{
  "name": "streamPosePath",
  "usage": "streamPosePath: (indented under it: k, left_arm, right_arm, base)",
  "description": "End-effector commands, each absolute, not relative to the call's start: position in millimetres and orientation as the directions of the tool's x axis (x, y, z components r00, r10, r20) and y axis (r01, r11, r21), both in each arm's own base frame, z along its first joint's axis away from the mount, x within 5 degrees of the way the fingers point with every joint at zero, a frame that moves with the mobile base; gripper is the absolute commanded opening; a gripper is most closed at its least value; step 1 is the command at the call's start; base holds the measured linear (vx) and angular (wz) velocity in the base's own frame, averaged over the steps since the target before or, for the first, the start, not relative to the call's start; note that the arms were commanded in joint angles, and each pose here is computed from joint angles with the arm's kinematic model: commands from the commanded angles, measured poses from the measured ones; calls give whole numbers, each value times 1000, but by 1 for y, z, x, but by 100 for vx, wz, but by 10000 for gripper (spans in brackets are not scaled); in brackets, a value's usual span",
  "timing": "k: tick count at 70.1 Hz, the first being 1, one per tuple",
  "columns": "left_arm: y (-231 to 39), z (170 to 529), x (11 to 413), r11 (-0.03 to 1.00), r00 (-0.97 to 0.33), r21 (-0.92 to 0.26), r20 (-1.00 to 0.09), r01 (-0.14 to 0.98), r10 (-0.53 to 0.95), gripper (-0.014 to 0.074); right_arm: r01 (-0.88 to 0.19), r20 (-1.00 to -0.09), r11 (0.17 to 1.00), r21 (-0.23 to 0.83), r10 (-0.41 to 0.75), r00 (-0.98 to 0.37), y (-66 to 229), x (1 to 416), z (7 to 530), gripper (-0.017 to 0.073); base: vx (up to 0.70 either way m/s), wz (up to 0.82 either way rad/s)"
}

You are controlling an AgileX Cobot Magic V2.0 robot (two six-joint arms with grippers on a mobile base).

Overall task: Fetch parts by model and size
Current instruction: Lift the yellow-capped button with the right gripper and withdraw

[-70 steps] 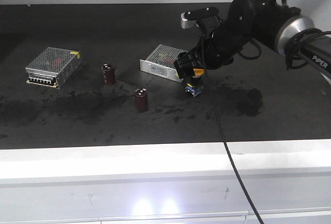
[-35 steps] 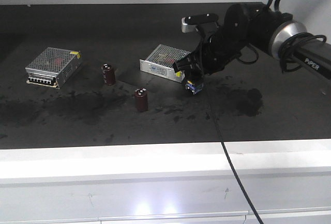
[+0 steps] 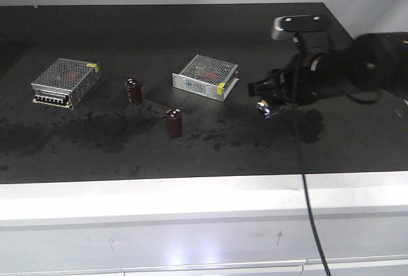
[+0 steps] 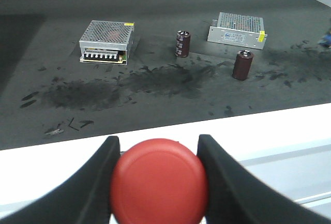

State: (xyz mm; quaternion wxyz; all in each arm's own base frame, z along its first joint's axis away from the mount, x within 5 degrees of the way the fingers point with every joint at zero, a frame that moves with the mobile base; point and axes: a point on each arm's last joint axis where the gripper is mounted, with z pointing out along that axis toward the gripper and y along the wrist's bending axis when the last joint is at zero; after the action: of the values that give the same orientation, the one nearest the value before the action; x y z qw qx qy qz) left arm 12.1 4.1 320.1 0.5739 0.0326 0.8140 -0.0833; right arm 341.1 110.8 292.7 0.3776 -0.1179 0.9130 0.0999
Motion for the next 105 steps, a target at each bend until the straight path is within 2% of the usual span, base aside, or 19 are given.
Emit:
streamPosePath:
  k: [1, 22, 58, 76, 105]
  left_arm:
    - [3, 332, 15, 981, -269, -103, -962, 166, -55, -6]
    - [3, 332, 15, 981, -269, -103, -962, 166, -55, -6]
    - [3, 332, 15, 981, -269, -103, -962, 166, -55, -6]
    - [3, 332, 15, 981, -269, -103, -962, 166, -55, -6]
    - [3, 332, 15, 981, -269, -103, -962, 166, -55, -6]
  right_arm:
    - [-290, -840, 953, 84, -89, -535, 99, 314, 332, -10]
    - [-290, -929, 954, 81, -33, -369, 73, 233, 350, -10]
    - [-299, -987, 952, 68, 20, -160, 36, 112, 325, -10]
    - [-303, -995, 951, 59, 30, -97, 29, 90, 315, -10]
    - [-303, -995, 951, 59, 31, -94, 29, 89, 315, -10]
  base:
    - [0, 0]
    - [0, 0]
    - [0, 0]
    - [0, 0]
    - [0, 0]
